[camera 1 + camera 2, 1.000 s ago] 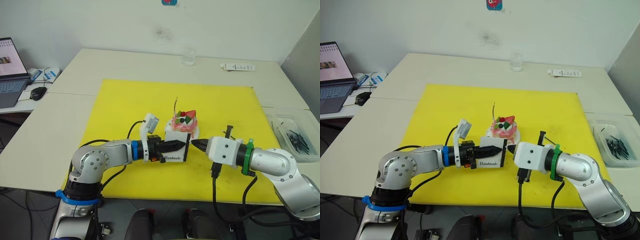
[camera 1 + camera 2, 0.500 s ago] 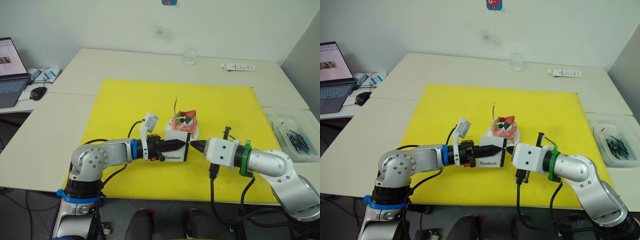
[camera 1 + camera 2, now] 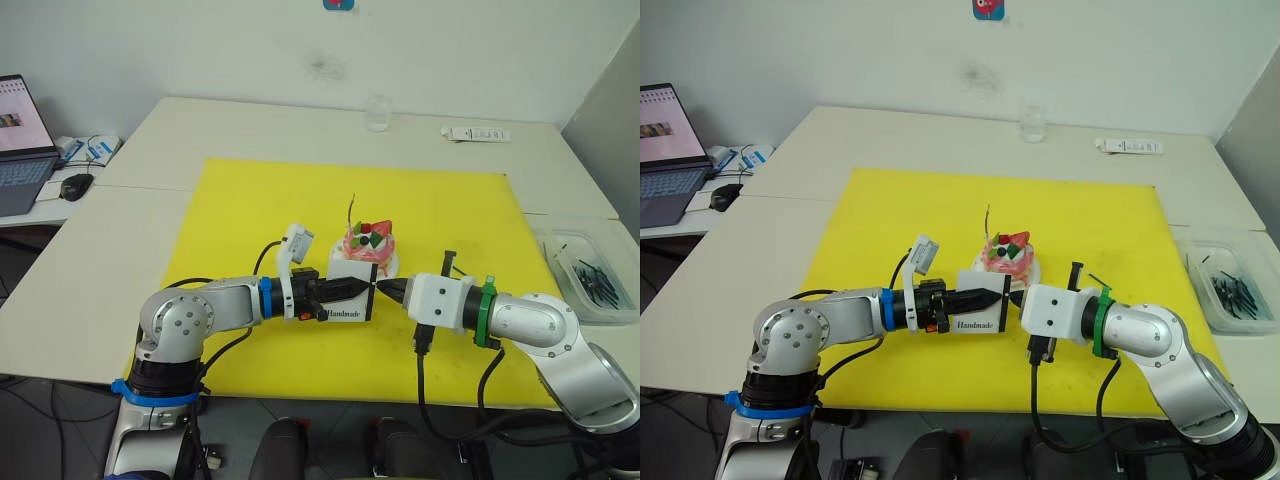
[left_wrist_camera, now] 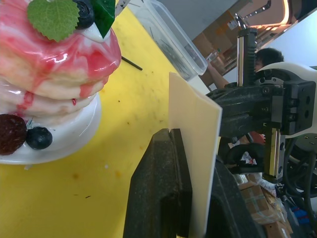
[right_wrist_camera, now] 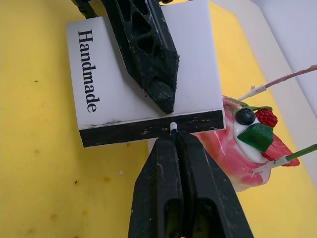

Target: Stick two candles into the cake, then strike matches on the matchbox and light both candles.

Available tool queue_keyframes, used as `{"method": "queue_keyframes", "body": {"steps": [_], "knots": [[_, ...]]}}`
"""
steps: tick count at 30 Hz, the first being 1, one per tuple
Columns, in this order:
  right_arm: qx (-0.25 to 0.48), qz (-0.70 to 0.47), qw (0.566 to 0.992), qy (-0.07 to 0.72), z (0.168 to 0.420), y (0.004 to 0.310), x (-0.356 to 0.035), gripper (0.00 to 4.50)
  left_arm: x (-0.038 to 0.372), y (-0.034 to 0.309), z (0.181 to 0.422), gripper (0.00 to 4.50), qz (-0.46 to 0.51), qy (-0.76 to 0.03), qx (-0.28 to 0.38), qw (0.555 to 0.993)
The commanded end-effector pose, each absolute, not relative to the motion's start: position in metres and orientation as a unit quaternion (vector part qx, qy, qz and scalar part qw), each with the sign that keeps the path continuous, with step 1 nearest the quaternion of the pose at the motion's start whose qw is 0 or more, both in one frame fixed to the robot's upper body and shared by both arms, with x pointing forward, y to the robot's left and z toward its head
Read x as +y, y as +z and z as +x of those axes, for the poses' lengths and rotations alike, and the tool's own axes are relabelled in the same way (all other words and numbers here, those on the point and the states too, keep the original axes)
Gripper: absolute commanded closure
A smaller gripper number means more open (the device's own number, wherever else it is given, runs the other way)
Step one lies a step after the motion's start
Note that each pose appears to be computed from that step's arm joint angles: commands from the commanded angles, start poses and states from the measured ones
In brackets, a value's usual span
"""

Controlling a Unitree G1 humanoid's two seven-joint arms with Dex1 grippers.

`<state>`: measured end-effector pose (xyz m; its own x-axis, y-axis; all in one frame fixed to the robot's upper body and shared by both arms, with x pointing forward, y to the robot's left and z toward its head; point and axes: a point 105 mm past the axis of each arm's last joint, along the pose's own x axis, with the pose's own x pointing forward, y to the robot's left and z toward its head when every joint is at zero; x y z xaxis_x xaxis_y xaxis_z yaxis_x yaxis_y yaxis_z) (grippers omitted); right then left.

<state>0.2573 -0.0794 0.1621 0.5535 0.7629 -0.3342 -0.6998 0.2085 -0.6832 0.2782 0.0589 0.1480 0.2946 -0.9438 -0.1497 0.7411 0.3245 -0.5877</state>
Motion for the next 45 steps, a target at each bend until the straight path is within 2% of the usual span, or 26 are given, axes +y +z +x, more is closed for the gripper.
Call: {"method": "queue_keyframes", "body": {"steps": [1, 6, 9, 12, 14, 17, 20, 26, 35, 41, 45], "knots": [[-0.049, -0.428, 0.771, 0.469, 0.257, 0.166, -0.079, 4.47, 0.050, 0.163, 0.268, 4.50, -0.209, -0.579, 0.219, 0.757], [-0.037, -0.441, 0.746, 0.497, 0.255, 0.157, -0.074, 4.47, 0.042, 0.174, 0.268, 4.50, -0.196, -0.593, 0.194, 0.757], [-0.020, -0.463, 0.688, 0.559, 0.245, 0.140, -0.067, 4.47, 0.038, 0.192, 0.275, 4.50, -0.178, -0.596, 0.153, 0.768], [-0.002, -0.479, 0.628, 0.614, 0.227, 0.132, -0.072, 4.47, 0.051, 0.232, 0.295, 4.50, -0.134, -0.575, 0.072, 0.804], [0.001, -0.485, 0.619, 0.618, 0.226, 0.137, -0.079, 4.47, 0.062, 0.255, 0.303, 4.50, -0.121, -0.562, 0.035, 0.817], [-0.002, -0.473, 0.652, 0.592, 0.235, 0.153, -0.086, 4.47, 0.079, 0.272, 0.305, 4.50, -0.104, -0.551, 0.016, 0.828], [-0.009, -0.462, 0.674, 0.577, 0.239, 0.162, -0.088, 4.47, 0.082, 0.269, 0.300, 4.50, -0.104, -0.557, 0.027, 0.824], [-0.021, -0.432, 0.710, 0.555, 0.244, 0.173, -0.083, 4.47, 0.088, 0.228, 0.283, 4.50, -0.104, -0.569, 0.106, 0.809], [-0.019, -0.413, 0.736, 0.536, 0.244, 0.176, -0.081, 4.47, 0.093, 0.206, 0.284, 4.50, -0.109, -0.559, 0.136, 0.811], [-0.075, -0.397, 0.770, 0.494, 0.258, 0.207, -0.071, 4.47, 0.119, 0.158, 0.277, 4.50, -0.118, -0.516, 0.211, 0.822], [-0.106, -0.401, 0.784, 0.461, 0.273, 0.225, -0.063, 4.47, 0.123, 0.137, 0.269, 4.50, -0.122, -0.510, 0.236, 0.818]]}}
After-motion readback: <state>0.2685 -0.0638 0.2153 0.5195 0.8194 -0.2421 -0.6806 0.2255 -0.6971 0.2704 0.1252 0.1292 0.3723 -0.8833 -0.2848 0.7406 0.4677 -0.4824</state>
